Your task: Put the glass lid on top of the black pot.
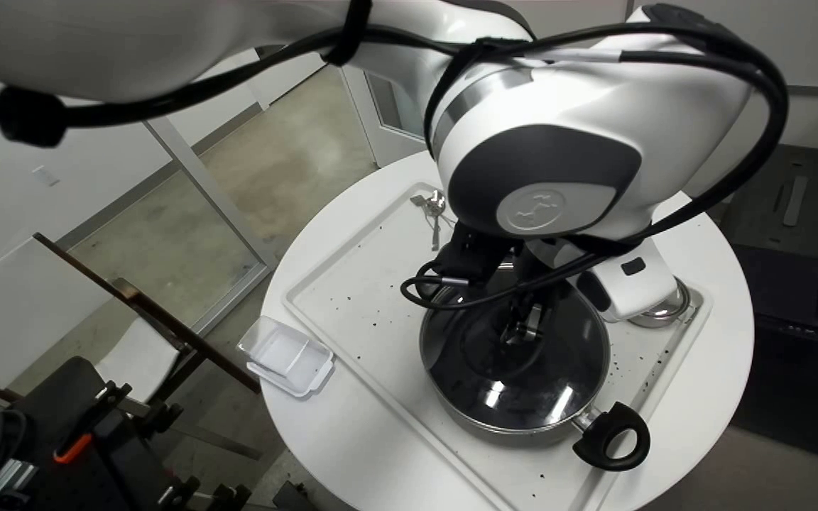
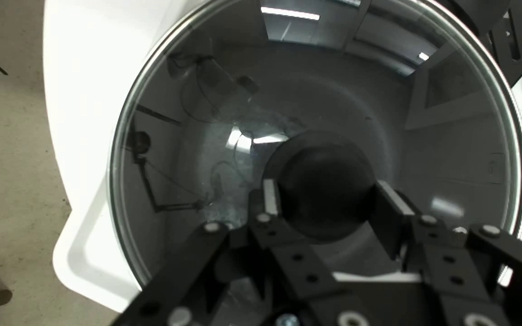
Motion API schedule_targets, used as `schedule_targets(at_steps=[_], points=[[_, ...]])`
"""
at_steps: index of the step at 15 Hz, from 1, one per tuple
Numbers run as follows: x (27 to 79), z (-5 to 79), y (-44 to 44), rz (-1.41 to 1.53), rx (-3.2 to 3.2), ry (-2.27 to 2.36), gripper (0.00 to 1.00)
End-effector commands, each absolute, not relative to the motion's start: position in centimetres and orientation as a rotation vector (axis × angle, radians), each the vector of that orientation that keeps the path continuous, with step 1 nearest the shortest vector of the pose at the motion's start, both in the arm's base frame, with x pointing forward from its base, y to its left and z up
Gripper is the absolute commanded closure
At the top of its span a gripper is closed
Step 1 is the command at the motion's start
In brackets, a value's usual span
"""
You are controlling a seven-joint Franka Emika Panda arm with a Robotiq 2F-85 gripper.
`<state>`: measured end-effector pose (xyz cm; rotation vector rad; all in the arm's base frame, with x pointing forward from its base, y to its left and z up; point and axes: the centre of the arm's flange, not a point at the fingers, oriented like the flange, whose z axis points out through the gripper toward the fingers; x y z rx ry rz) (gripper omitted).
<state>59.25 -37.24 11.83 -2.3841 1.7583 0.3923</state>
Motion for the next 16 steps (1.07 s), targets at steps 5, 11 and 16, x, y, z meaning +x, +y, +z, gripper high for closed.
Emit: schedule_targets(at_steps=[5, 11, 16], points=[[60.8, 13.8, -37.6, 0.340, -2.367, 1.785, 0.00], [61.1, 14.2, -37.6, 0.321, -2.370, 1.784, 0.00], [61.1, 14.3, -37.6, 0.320, -2.366, 1.786, 0.00]])
